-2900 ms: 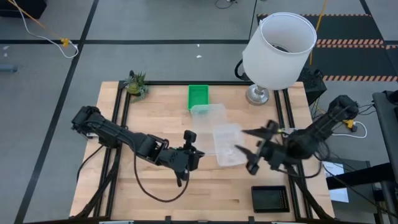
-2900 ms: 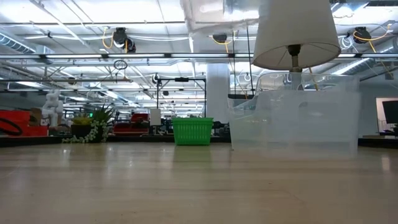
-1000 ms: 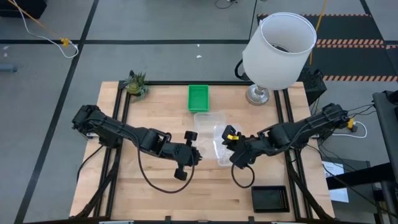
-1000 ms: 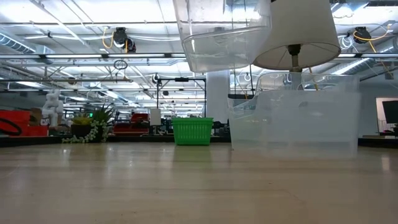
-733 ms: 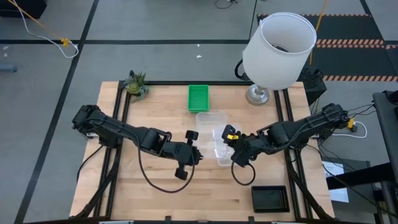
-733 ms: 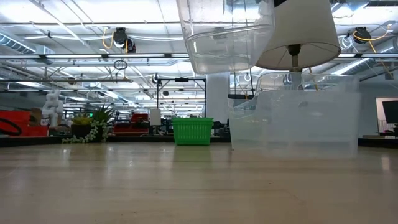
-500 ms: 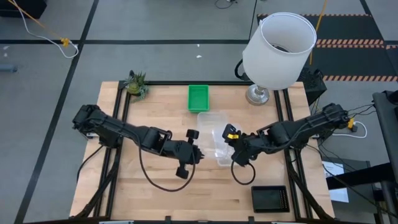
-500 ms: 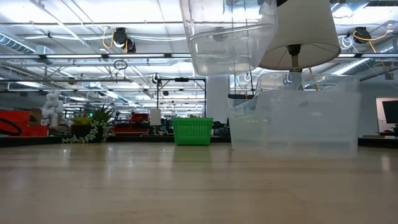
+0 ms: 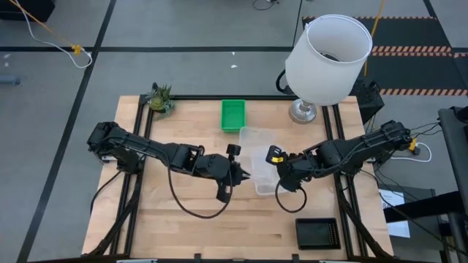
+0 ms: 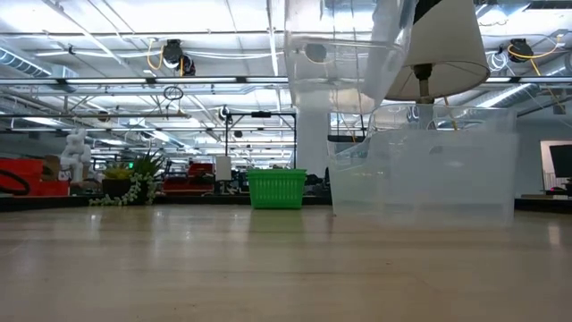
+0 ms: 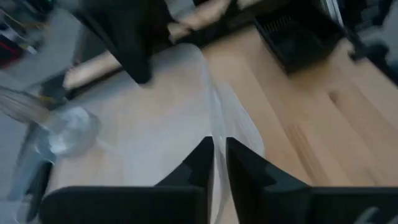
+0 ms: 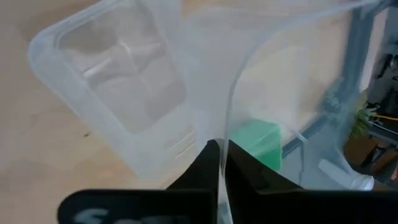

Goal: Stack baskets by color
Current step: Stack the top transparent bin on top of the bottom transparent bins

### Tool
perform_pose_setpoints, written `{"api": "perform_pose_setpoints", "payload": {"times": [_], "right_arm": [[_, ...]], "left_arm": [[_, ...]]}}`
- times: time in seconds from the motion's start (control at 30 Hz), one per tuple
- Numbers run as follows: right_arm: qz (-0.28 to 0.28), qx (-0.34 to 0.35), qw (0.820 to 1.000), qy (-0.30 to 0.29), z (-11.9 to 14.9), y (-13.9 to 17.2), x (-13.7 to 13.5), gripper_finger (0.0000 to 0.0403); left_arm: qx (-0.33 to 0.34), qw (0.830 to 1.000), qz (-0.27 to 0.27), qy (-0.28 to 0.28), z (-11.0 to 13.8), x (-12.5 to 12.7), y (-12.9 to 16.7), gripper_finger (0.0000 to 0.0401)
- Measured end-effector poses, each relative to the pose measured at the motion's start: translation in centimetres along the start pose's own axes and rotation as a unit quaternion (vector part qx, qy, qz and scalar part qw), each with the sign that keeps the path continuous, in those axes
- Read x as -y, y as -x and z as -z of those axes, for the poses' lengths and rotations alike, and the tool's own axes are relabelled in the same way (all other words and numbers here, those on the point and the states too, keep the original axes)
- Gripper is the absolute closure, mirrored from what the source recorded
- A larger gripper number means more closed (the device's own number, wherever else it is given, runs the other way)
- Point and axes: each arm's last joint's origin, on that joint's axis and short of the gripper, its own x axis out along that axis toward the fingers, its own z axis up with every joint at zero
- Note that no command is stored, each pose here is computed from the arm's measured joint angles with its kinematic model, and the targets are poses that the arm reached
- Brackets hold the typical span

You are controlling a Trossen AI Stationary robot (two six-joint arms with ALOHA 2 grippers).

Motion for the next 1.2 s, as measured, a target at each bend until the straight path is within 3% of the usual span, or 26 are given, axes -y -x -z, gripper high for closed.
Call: {"api": "perform_pose_setpoints", "payload": {"times": [0.13, 0.37, 0.57, 0.67, 0.77, 0.97, 1.2], "right_arm": [[-0.004, -0.002, 1.0, 0.014, 0.0, 0.0, -0.1, 0.0401], [-0.007, -0.005, 0.998, 0.061, -0.1, 0.1, -0.3, 0.0401], [-0.011, -0.007, 0.995, 0.103, 0.0, 0.1, -0.4, 0.0402], [-0.013, -0.007, 0.993, 0.118, 0.0, 0.1, -0.4, 0.0402], [-0.016, -0.007, 0.99, 0.137, 0.0, 0.1, -0.5, 0.0402], [-0.049, 0.056, 0.986, 0.147, -0.2, -0.1, -0.7, 0.0402], [-0.039, 0.066, 0.985, 0.152, -0.5, -0.8, -0.8, 0.0403]], "left_arm": [[0.032, 0.999, -0.026, -0.009, -0.8, -0.3, 0.2, 0.0304], [0.026, 0.993, -0.059, -0.099, -1.3, 0.2, 1.9, 0.0178], [0.027, 0.988, -0.065, -0.134, -1.6, -0.8, 5.6, 0.0125], [0.015, 0.988, -0.072, -0.138, -1.2, -1.9, 7.2, 0.0124], [-0.026, 0.98, -0.069, -0.186, -0.3, -2.8, 7.3, 0.014], [-0.061, 0.957, 0.019, -0.283, 1.4, -3.4, 4.9, 0.0189], [-0.067, 0.94, 0.06, -0.329, 2.4, -3.6, 1.9, 0.0232]]}}
